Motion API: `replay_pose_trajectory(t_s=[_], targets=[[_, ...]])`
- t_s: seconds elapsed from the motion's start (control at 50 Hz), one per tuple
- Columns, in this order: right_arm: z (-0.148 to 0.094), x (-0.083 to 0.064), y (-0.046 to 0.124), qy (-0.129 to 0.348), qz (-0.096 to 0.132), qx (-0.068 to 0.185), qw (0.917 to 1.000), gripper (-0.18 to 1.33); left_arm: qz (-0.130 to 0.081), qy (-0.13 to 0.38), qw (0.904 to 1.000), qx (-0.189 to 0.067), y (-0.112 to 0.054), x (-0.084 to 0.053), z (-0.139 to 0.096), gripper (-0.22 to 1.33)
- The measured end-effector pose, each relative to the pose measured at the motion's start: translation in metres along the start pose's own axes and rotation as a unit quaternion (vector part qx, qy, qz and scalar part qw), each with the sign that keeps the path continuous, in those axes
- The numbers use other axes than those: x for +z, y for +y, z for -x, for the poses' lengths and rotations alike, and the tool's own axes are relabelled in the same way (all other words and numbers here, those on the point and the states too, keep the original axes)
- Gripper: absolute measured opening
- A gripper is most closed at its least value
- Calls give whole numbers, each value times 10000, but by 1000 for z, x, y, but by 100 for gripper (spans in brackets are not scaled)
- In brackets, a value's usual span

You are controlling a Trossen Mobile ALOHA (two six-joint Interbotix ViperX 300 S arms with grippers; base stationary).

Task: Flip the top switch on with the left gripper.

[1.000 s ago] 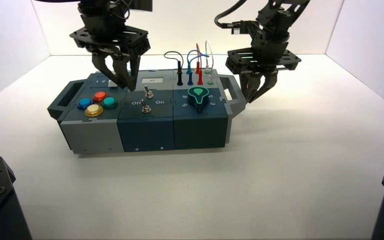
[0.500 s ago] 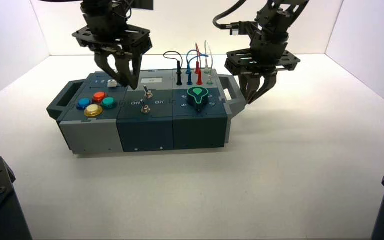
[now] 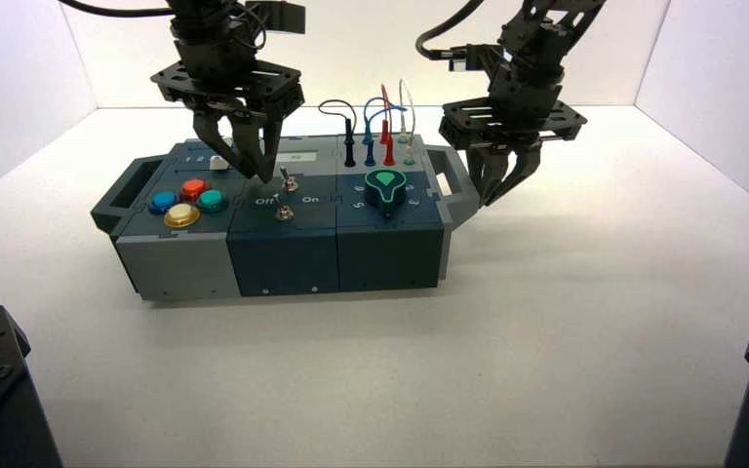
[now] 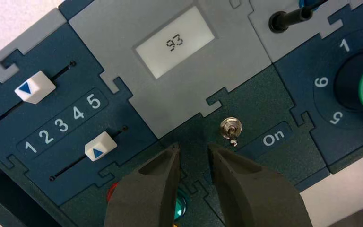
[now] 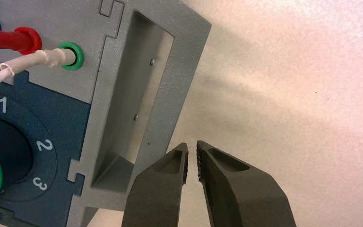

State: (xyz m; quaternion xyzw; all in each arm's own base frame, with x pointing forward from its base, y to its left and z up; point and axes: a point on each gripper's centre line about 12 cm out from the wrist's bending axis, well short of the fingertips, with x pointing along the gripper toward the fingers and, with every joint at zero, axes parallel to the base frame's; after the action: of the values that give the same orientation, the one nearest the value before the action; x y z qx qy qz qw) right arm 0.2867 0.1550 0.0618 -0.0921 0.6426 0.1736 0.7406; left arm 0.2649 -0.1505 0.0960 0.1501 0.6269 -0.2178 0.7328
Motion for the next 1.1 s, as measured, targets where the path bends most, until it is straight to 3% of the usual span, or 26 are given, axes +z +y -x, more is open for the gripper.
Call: replay_pose_trajectory(t_s=[0.98,1.08,1.1], targets=[[0,-1,1,23,-6,9,10000,22,-110,38,9999,-43,-16,6,-4,69],[-1,-1,1,31,-14,8,10000,21,-392,153,9991,-101,-34,3,-6,70],[0,-1,1,23,-14,9,10000,22,-362,155,9992,-109,-36,3,-6,70]])
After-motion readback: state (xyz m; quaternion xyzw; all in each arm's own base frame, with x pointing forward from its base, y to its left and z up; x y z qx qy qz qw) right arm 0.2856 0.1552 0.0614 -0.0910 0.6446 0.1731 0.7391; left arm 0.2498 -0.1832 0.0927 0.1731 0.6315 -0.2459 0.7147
